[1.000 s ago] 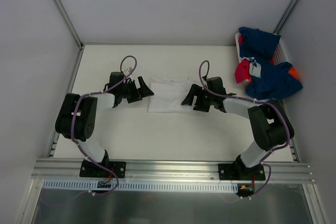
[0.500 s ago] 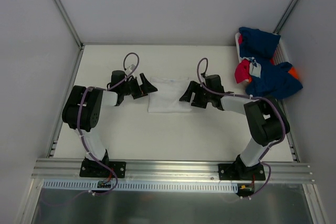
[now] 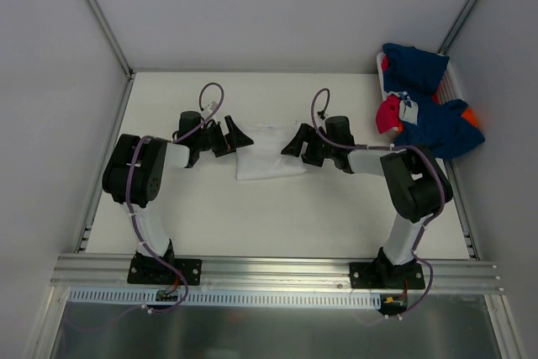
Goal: Fold and stack the t-shirts
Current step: Put the neatly folded tshirt into the corner of the board with the left arm
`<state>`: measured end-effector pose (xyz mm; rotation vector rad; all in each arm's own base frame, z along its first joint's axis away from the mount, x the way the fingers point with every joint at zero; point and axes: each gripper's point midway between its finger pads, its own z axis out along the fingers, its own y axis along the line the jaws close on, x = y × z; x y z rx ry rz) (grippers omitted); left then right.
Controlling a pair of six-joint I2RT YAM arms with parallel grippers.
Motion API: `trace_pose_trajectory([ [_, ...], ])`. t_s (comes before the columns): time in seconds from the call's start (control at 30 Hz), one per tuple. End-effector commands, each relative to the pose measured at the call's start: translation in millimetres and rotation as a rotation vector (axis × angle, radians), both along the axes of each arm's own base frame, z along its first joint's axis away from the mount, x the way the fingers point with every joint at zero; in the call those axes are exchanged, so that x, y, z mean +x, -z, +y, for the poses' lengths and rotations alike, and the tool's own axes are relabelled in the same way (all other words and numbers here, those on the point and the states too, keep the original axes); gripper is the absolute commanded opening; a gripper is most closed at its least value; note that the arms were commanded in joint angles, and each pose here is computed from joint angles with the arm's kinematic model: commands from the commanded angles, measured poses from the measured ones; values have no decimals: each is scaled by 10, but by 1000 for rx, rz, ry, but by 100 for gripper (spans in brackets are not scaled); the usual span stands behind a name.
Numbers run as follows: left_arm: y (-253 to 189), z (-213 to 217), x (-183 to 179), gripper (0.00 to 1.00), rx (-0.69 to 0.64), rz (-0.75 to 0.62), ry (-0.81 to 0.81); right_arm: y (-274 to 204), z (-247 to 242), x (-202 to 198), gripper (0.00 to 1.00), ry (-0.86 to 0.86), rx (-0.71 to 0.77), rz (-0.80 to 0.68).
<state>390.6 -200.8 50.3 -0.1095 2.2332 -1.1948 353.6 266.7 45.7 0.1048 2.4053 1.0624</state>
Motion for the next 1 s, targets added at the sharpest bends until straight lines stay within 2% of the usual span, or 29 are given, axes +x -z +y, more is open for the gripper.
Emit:
trace_pose_trajectory([
  [0.0,361,57,-144,99,29,127,-12,173,15,-16,85,1,-5,41],
  [0.2,405,1,-180,99,13,138,-2,221,77,-25,84,-14,4,51],
  [0.43,401,-128,-193,86,-1,133,25,249,182,-59,84,-31,17,61],
  [0.53,391,-196,-188,68,-6,130,42,254,201,-95,84,-39,16,62],
  [0.57,398,-219,-199,58,-5,131,48,257,190,-102,84,-38,15,63],
  [0.67,399,-222,-198,43,-5,129,47,239,184,-122,84,-41,14,57],
  [0.7,398,-231,-208,33,-7,131,50,255,179,-147,84,-42,12,62],
  [0.77,401,-224,-207,23,-6,131,49,248,173,-158,84,-43,12,59],
  [0.8,399,-230,-207,1,-5,129,52,244,168,-169,84,-42,13,59],
  [0.93,448,-147,-209,0,55,151,23,238,147,-217,84,-46,9,56],
  [0.97,492,-68,-230,0,113,171,-1,228,142,-226,84,-47,9,53],
])
